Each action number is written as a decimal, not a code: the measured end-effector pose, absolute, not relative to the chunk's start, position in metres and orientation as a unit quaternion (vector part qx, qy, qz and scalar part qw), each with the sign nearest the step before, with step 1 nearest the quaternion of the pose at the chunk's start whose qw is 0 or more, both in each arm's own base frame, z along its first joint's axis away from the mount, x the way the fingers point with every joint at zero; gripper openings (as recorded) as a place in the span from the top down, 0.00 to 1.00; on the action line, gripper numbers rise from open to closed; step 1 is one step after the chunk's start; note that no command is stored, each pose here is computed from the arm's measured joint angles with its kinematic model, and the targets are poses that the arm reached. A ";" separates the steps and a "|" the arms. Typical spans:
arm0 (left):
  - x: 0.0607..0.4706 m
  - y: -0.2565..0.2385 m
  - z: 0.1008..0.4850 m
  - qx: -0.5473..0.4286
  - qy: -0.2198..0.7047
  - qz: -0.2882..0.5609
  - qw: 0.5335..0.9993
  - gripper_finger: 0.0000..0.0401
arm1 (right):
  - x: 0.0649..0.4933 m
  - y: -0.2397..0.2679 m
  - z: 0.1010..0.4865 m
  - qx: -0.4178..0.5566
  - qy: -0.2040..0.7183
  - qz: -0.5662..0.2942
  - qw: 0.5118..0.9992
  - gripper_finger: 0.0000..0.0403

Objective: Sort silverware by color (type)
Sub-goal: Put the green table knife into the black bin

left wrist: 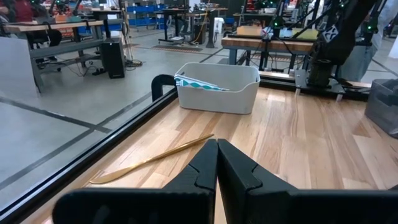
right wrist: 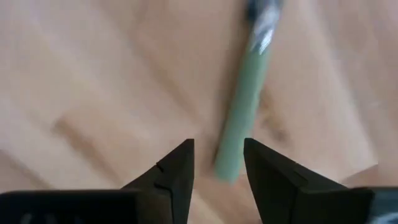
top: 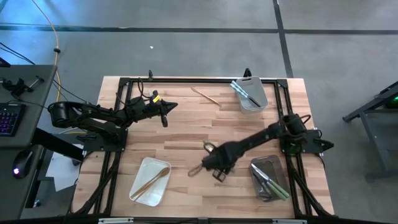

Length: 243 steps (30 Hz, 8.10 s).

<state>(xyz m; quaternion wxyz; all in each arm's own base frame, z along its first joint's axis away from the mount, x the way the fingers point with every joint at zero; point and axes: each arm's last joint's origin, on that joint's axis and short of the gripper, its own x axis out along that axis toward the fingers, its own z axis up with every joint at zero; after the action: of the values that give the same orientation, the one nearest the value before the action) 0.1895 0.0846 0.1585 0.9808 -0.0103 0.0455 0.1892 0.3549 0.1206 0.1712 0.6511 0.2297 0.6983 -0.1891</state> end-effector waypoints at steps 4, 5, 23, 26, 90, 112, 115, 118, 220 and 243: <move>0.189 0.085 0.158 -0.010 0.046 0.189 0.981 1.00 | 0.348 0.139 0.171 0.226 0.701 -0.189 0.649 0.67; 0.189 0.085 0.158 -0.011 0.046 0.189 0.981 1.00 | 0.347 0.141 0.171 0.225 0.701 -0.190 0.649 0.67; 0.189 0.085 0.159 -0.010 0.045 0.189 0.981 1.00 | 0.326 0.128 0.124 0.248 0.700 -0.206 0.637 0.66; 0.189 0.085 0.158 -0.010 0.046 0.189 0.981 1.00 | 0.324 0.128 0.121 0.251 0.700 -0.204 0.637 0.71; 0.195 0.071 0.149 0.022 0.104 0.012 0.994 1.00 | 0.357 0.132 0.155 0.238 0.634 -0.205 0.707 0.99; 0.266 0.028 0.128 0.074 0.329 -0.200 0.920 0.73 | 0.364 0.114 0.154 0.187 0.631 -0.182 0.731 0.99; 0.275 0.029 0.124 0.081 0.339 -0.185 0.919 0.72 | 0.365 0.114 0.154 0.186 0.630 -0.181 0.732 0.99; 0.281 0.031 0.119 0.093 0.357 -0.156 0.916 0.72 | 0.366 0.114 0.153 0.184 0.626 -0.181 0.736 0.99; 0.229 0.064 0.156 0.012 0.136 -0.089 0.987 0.70 | 0.235 0.197 0.295 0.404 0.685 -0.219 0.565 1.00; 0.228 0.065 0.155 0.001 0.142 -0.086 0.986 0.73 | 0.190 0.233 0.295 0.398 0.705 -0.280 0.516 1.00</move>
<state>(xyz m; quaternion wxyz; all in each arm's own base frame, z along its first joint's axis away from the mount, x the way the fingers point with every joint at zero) 0.2285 0.0648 0.1550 0.9861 0.0007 0.1422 -0.0861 0.1898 0.2328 0.2949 0.5165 0.3984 0.7045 -0.2796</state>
